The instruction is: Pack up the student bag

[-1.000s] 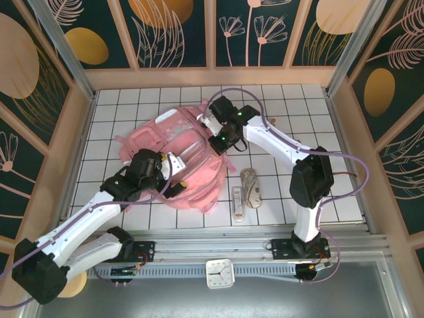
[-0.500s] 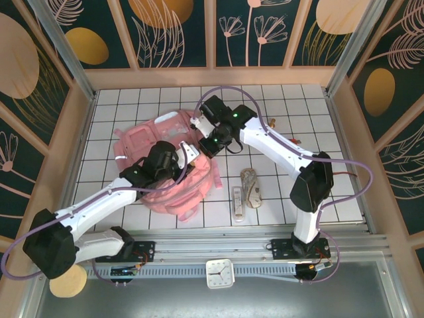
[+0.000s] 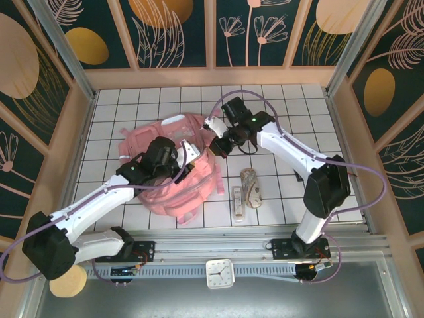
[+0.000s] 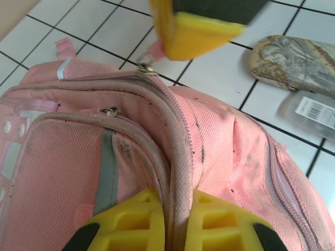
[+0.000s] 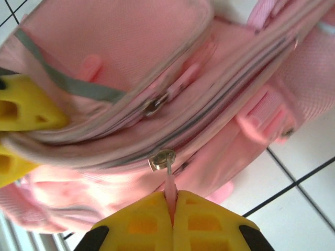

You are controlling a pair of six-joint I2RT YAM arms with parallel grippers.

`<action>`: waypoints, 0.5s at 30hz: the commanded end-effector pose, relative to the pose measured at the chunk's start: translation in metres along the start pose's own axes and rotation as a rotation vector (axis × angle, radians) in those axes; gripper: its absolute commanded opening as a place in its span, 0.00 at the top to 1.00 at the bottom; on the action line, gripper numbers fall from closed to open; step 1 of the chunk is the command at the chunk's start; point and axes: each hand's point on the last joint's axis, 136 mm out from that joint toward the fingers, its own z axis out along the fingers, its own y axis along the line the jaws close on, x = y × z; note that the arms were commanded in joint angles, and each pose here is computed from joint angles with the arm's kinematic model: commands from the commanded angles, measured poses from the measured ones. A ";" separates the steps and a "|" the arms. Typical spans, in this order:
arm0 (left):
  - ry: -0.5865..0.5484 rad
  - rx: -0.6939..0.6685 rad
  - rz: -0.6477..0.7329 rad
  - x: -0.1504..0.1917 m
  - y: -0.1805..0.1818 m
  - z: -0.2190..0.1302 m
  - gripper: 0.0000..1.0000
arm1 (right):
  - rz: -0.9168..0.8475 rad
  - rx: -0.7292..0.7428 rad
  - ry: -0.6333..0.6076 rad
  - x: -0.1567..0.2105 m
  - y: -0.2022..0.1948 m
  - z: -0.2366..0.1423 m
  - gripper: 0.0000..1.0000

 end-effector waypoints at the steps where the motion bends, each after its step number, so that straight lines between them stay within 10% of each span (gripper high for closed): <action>1: 0.032 0.124 0.031 -0.002 -0.020 -0.016 1.00 | -0.105 0.157 -0.160 -0.040 -0.065 -0.005 1.00; 15: 0.003 0.153 0.017 -0.023 -0.020 -0.020 1.00 | -0.020 0.180 -0.113 -0.060 -0.161 0.086 1.00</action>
